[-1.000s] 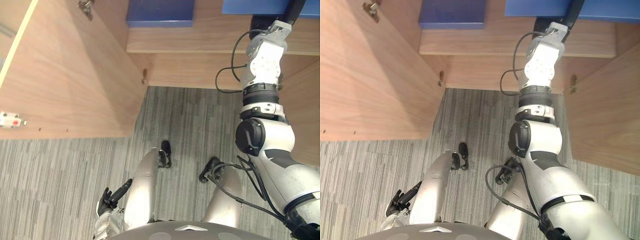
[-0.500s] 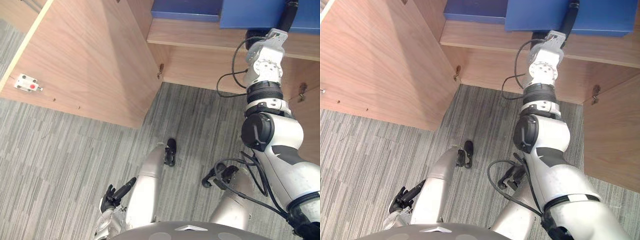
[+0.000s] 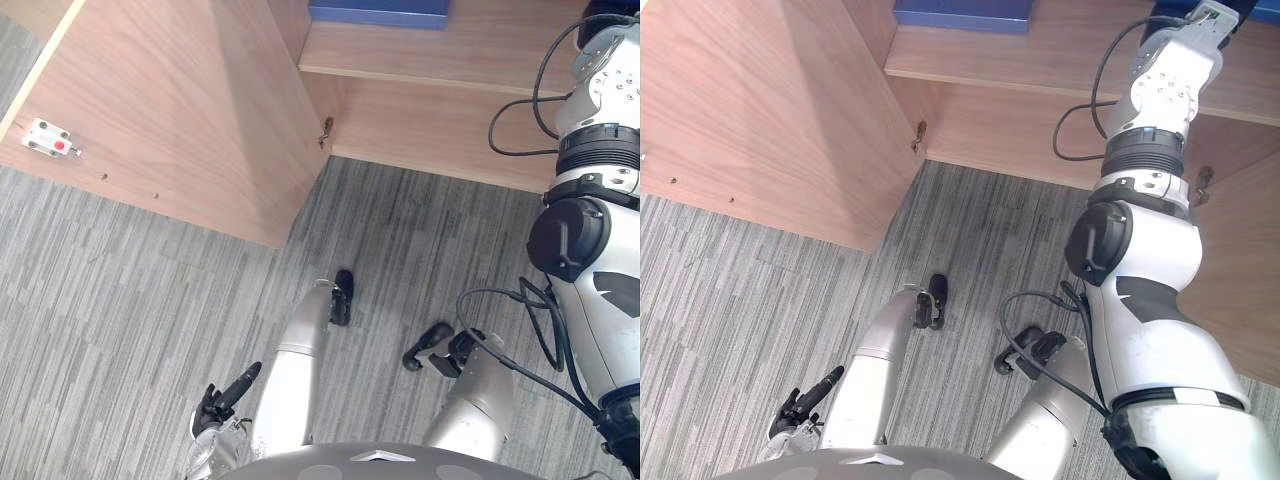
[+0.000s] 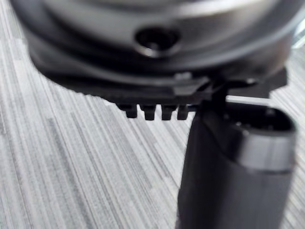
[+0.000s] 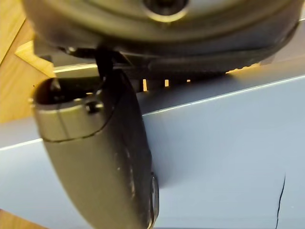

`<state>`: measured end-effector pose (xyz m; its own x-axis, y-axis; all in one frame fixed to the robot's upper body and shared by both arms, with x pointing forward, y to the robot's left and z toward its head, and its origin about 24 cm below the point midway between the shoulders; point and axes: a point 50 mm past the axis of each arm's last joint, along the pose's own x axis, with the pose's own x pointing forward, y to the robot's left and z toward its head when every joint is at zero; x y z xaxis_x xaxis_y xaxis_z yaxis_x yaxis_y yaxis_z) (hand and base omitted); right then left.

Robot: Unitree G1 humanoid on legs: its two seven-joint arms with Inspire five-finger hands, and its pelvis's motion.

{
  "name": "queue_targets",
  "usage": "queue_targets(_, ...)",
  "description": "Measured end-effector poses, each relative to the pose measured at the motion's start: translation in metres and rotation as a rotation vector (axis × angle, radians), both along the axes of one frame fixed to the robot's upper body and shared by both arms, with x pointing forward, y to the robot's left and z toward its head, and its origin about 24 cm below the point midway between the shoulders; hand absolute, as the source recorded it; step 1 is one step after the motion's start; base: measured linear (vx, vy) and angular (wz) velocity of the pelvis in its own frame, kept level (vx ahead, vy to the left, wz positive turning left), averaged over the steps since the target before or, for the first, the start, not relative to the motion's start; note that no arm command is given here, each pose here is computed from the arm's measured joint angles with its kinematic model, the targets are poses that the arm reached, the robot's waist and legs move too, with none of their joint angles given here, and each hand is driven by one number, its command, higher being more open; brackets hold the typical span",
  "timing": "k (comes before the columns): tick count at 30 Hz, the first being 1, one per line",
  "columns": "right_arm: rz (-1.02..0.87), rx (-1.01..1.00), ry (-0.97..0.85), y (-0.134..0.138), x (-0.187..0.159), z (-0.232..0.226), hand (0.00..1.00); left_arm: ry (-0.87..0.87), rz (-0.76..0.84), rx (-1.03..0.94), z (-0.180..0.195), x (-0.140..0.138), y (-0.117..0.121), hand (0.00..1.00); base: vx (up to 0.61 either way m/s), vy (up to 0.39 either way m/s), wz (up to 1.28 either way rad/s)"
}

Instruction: Walk over to the cabinet, pick up the folder, carry it to the office cabinet, place the folder inside the office cabinet, then close the office cabinet door

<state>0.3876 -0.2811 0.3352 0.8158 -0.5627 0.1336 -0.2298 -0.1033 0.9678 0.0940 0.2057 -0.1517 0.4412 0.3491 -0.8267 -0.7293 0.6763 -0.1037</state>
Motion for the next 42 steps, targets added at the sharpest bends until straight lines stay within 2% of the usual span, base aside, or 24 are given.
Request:
queue_targets(6,0.004,-0.065,0.0,0.006,-0.001,0.015,0.0,-0.003,0.006,-0.004,0.0,0.001,-0.001,1.0,-0.01,0.082,-0.03)
queue_targets(7,0.008,-0.086,0.0,0.007,-0.001,0.018,1.0,-0.004,0.006,-0.008,0.0,0.001,-0.002,1.0,0.0,0.074,0.0)
queue_targets(19,0.046,-0.096,-0.055,0.018,-0.003,0.04,1.0,-0.008,0.054,0.002,0.001,0.008,-0.002,1.0,-0.02,0.107,0.0)
queue_targets(32,0.023,-0.038,-0.104,0.004,-0.009,0.044,1.0,-0.008,0.096,0.004,0.001,0.007,0.003,1.0,-0.01,0.095,-0.01)
queue_targets(42,0.011,0.035,-0.103,-0.003,-0.009,0.035,1.0,-0.051,0.091,-0.001,0.006,0.027,0.001,1.0,-0.01,0.093,-0.03)
